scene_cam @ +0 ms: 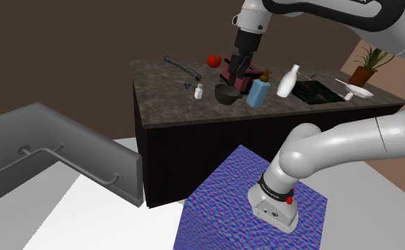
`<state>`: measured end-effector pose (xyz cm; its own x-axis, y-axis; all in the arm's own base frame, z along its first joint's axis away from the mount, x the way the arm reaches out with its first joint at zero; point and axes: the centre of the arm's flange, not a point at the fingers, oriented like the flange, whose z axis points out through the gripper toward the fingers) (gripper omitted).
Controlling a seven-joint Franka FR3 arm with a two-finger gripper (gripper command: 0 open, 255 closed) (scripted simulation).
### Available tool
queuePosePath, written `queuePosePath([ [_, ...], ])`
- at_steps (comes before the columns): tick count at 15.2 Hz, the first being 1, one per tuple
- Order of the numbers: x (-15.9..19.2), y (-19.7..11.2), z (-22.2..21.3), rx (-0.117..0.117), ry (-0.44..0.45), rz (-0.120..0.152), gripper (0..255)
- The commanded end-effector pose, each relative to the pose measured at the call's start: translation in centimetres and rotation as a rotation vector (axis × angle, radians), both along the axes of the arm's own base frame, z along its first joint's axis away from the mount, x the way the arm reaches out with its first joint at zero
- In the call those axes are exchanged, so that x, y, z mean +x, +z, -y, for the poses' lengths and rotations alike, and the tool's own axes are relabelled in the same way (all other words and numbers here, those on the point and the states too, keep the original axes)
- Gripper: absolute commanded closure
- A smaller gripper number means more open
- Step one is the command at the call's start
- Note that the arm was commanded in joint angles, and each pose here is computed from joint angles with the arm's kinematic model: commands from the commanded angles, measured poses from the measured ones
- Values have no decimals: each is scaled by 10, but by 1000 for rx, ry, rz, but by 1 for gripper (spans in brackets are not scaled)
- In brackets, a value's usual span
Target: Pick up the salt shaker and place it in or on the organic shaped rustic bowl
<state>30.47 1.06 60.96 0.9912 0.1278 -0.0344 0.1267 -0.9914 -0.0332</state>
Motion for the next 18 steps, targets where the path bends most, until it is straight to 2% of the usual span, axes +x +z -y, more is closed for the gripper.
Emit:
queuePosePath([
  [1, 0, 0, 0, 0, 0, 0, 0],
  [18, 145, -94, 140, -1, 67, 18, 0],
])
